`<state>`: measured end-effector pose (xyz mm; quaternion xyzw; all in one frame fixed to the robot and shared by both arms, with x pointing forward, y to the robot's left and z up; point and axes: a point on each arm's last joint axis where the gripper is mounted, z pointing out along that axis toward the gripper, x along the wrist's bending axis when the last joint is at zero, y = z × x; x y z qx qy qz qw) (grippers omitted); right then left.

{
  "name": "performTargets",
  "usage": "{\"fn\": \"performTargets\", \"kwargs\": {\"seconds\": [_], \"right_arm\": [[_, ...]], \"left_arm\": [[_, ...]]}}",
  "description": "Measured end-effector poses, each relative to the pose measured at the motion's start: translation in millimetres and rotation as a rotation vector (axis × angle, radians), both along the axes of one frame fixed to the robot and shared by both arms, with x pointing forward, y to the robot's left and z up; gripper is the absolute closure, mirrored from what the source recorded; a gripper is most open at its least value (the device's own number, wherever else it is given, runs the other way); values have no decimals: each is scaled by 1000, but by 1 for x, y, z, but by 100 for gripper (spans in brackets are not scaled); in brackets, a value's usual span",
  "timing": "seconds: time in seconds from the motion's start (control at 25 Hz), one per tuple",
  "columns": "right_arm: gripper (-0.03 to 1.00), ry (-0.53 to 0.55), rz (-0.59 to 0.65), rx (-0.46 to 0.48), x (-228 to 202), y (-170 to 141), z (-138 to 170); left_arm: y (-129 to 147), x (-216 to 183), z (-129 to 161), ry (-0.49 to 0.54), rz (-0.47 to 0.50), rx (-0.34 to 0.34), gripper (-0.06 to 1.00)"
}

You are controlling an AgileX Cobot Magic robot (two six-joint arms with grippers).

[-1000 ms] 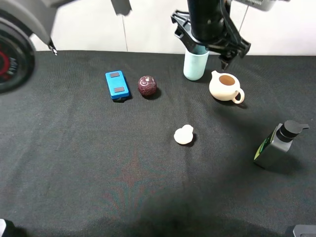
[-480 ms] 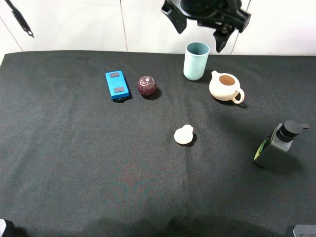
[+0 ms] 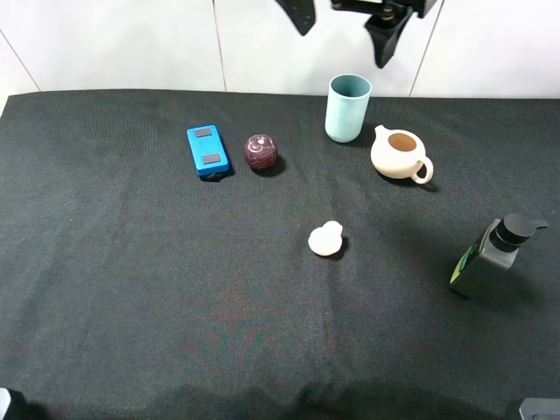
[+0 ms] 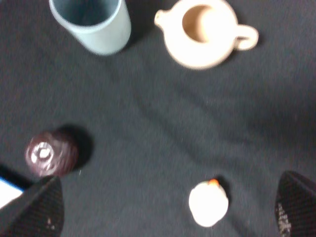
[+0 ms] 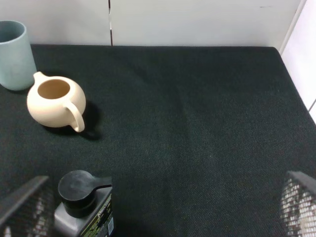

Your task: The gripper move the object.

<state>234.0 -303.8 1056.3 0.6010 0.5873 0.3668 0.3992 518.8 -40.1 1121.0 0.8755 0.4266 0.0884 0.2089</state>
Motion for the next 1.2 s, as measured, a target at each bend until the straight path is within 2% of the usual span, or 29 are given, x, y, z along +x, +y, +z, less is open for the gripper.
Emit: {"fn": "performTargets", "kwargs": {"seconds": [0.6,0.96,1.2], "right_arm": [[27,0,1,1,0,0,0],[27,0,1,1,0,0,0],[27,0,1,1,0,0,0]], "left_arm": [[73,-55,32,-4,-12,44,4],[127,-97,30,16,-17,74,4],[167,-129,31,-1,-32,64,4]]}}
